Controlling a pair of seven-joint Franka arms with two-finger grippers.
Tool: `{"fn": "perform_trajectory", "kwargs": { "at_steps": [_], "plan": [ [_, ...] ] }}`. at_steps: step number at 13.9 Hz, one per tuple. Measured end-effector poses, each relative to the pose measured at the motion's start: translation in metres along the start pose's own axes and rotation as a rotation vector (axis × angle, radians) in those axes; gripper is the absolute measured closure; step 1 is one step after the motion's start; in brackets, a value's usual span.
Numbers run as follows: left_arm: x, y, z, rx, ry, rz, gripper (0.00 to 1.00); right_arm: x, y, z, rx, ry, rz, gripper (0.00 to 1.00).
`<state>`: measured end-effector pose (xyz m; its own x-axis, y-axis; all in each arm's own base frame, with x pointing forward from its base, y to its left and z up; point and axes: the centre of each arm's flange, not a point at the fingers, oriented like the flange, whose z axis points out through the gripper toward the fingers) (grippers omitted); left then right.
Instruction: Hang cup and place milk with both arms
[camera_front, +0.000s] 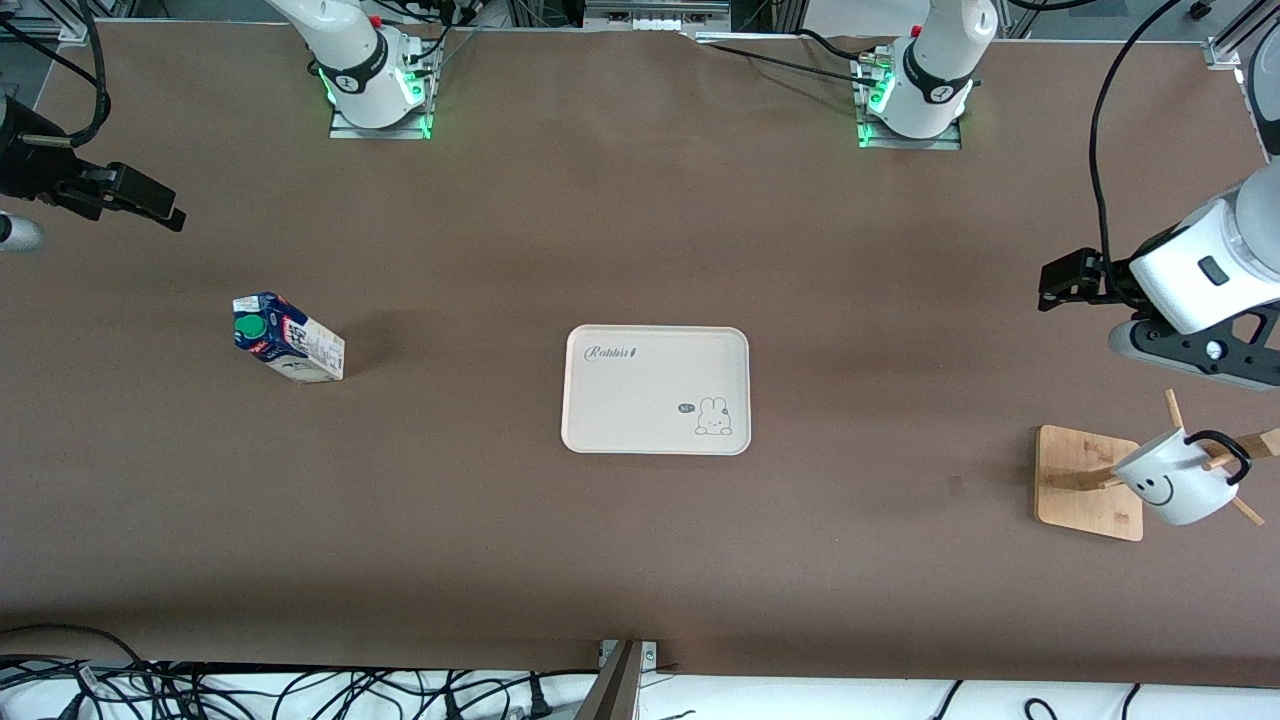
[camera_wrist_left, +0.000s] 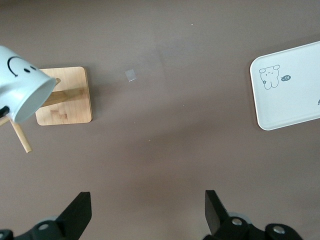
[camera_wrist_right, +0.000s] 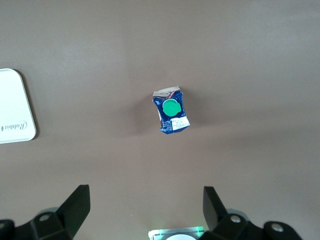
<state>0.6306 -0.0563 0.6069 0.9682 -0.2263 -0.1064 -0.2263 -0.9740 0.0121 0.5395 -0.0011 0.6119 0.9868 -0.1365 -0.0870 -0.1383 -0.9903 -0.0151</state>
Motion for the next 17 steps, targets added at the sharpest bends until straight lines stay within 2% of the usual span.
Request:
{"fn": "perform_trajectory", "kwargs": {
  "at_steps": [2, 4, 7, 11, 17],
  "plan": [
    [-0.014, 0.002, -0.006, 0.006, 0.001, -0.011, 0.0, 0.0, 0.0, 0.0, 0.0, 0.0, 0.001, 0.0],
    [-0.026, 0.004, -0.007, 0.015, 0.041, -0.022, 0.0, 0.0, 0.0, 0.0, 0.0, 0.0, 0.002, 0.0],
    [-0.041, -0.001, -0.005, -0.024, 0.073, -0.06, 0.0, 0.0, 0.0, 0.0, 0.0, 0.0, 0.004, 0.0],
    [-0.047, -0.015, 0.001, -0.066, 0.068, -0.129, 0.0, 0.0, 0.0, 0.0, 0.0, 0.0, 0.005, 0.0],
    [-0.056, -0.015, 0.001, -0.037, 0.067, -0.138, 0.0, 0.0, 0.0, 0.0, 0.0, 0.0, 0.005, 0.0]
  ]
}}
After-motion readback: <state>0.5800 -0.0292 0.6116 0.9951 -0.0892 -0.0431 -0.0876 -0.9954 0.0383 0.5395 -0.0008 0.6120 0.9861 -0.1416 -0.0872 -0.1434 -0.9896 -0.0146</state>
